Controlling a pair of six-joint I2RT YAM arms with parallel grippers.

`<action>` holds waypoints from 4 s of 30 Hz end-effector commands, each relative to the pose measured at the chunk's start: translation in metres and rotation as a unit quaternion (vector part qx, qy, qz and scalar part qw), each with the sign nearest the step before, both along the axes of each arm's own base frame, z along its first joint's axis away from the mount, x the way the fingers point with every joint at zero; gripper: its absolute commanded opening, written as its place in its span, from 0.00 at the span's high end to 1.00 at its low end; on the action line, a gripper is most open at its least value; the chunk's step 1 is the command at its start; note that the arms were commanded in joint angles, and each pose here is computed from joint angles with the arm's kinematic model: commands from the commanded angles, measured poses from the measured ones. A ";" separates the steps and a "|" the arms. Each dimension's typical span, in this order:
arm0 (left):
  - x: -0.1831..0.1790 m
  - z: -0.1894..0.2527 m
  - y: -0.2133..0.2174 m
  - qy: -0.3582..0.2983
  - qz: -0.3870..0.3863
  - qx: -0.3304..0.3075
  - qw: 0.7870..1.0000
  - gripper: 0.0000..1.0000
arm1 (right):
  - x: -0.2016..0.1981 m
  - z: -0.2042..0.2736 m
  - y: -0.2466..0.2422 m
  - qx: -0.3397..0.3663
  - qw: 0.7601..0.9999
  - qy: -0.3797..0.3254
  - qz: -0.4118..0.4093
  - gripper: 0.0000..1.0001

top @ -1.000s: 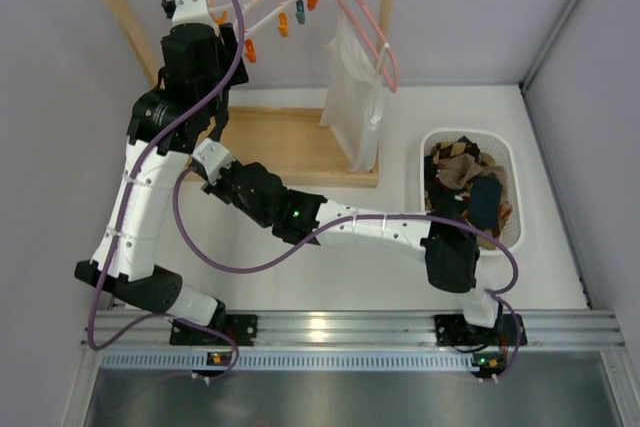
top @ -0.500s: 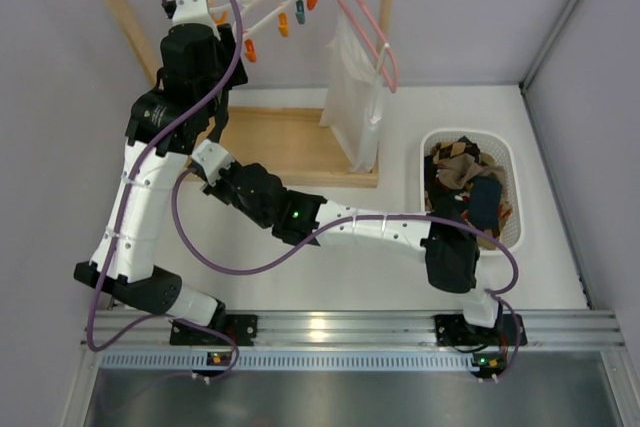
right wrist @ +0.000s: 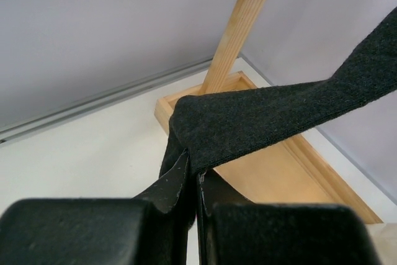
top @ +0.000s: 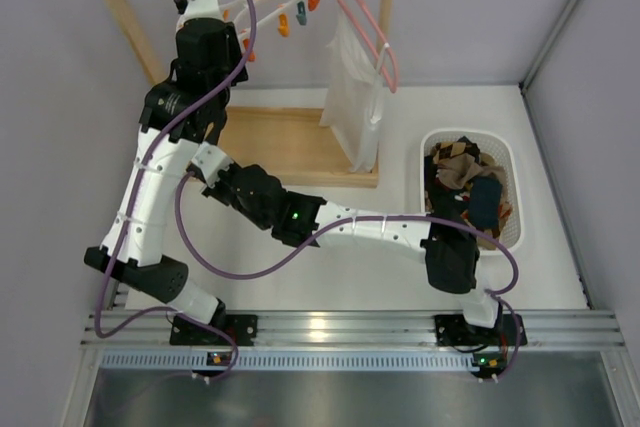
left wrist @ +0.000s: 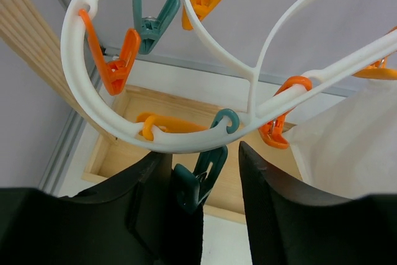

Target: Remove the socks clipped to the hanger

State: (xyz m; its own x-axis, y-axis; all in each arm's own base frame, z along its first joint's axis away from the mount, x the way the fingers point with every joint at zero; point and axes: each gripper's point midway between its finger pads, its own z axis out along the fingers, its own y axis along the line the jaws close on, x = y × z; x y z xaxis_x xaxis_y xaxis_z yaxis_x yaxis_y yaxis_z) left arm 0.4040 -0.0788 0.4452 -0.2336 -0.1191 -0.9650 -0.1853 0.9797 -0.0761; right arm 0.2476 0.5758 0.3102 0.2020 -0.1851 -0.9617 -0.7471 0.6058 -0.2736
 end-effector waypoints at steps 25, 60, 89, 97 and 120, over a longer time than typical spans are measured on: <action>-0.011 0.007 0.004 -0.014 0.003 -0.009 1.000 0.45 | -0.035 -0.008 -0.072 0.061 0.997 0.038 -0.023 1.00; -0.175 -0.199 0.028 0.082 -0.075 -0.081 0.991 0.02 | 0.071 -0.073 -0.572 0.086 0.805 0.255 -0.529 1.00; -0.182 -0.190 0.031 0.051 -0.076 -0.091 0.992 0.02 | 0.136 -0.265 -0.555 -0.010 0.771 0.496 -0.400 0.69; -0.180 -0.189 0.038 0.050 -0.054 -0.084 0.994 0.02 | 0.129 -0.205 -0.560 0.039 0.789 0.439 -0.429 0.36; -0.157 -0.198 0.046 0.063 -0.075 -0.100 0.990 0.02 | -0.022 -0.011 -0.527 0.104 0.896 0.204 -0.380 0.01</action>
